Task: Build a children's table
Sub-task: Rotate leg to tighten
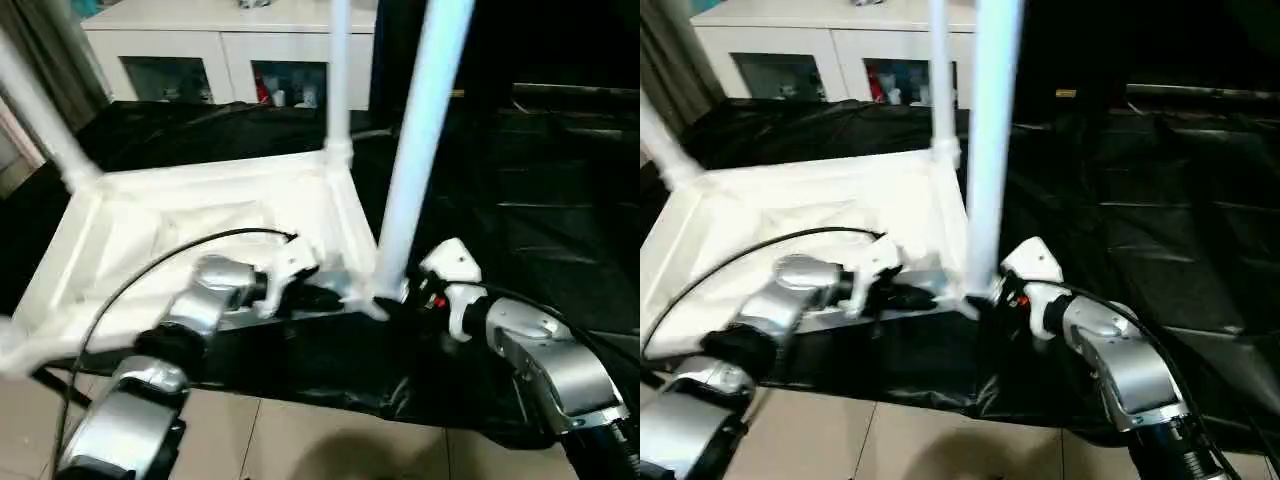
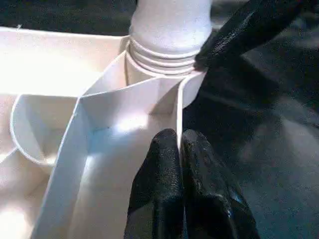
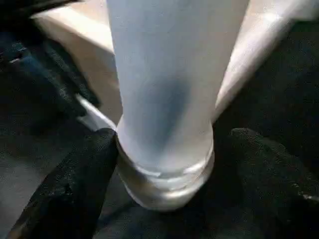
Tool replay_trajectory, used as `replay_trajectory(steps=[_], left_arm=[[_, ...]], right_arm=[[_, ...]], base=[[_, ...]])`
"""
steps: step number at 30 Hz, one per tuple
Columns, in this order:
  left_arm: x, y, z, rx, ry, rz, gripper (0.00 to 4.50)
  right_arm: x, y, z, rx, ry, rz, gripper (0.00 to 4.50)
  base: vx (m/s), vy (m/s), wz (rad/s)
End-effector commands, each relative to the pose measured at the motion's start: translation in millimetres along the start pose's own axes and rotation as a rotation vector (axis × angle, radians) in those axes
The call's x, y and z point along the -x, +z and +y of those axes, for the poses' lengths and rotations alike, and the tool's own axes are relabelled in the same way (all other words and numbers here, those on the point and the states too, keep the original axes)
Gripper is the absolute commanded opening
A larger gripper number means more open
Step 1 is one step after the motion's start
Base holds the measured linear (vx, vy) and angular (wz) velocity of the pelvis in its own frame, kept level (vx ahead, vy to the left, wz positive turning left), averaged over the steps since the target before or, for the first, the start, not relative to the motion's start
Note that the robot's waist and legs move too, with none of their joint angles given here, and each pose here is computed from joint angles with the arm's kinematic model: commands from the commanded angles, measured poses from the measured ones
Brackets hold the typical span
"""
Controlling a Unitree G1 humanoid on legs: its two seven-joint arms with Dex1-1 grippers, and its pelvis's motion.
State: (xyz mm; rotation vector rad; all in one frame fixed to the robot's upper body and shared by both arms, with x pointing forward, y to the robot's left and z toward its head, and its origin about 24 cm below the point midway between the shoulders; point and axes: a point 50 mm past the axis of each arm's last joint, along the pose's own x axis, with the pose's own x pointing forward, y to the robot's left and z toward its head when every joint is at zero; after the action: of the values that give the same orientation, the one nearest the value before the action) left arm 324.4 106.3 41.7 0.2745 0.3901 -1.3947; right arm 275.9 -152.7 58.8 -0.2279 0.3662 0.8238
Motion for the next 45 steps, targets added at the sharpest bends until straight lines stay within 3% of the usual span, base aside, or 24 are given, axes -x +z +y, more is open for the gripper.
replay_trajectory(steps=[1,16,17,28,36,43,45], left_arm=[[-4.9,2.5,0.2,-0.008,0.009,-0.021,0.0],[-3.7,7.6,-2.7,-0.02,-0.044,-0.033,0.0],[-3.9,7.7,-2.9,-0.019,-0.044,-0.034,0.0],[-4.8,10.1,-2.1,-0.022,-0.037,-0.036,0.0],[-3.5,6.7,-3.8,-0.015,-0.042,-0.032,0.0],[-4.6,7.5,-2.8,-0.015,-0.023,-0.038,0.0],[-11.4,10.6,3.3,-0.007,0.067,-0.036,0.0]], right_arm=[[-0.2,10.9,2.8,0.041,0.006,-0.028,3.82],[-3.5,7.6,1.7,0.048,0.038,-0.017,3.82],[-4.1,8.0,2.1,0.04,0.04,-0.022,3.55],[-8.5,4.3,1.7,0.042,0.035,-0.015,2.74],[-10.9,-0.9,7.7,0.044,0.051,-0.011,2.63],[-10.7,-5.2,10.7,0.001,0.027,-0.023,2.63],[-16.1,-8.5,6.0,-0.085,-0.099,-0.05,2.62]], base=[[0.0,0.0,0.0],[0.0,0.0,0.0],[0.0,0.0,0.0],[0.0,0.0,0.0],[0.0,0.0,0.0],[0.0,0.0,0.0],[0.0,0.0,0.0]])
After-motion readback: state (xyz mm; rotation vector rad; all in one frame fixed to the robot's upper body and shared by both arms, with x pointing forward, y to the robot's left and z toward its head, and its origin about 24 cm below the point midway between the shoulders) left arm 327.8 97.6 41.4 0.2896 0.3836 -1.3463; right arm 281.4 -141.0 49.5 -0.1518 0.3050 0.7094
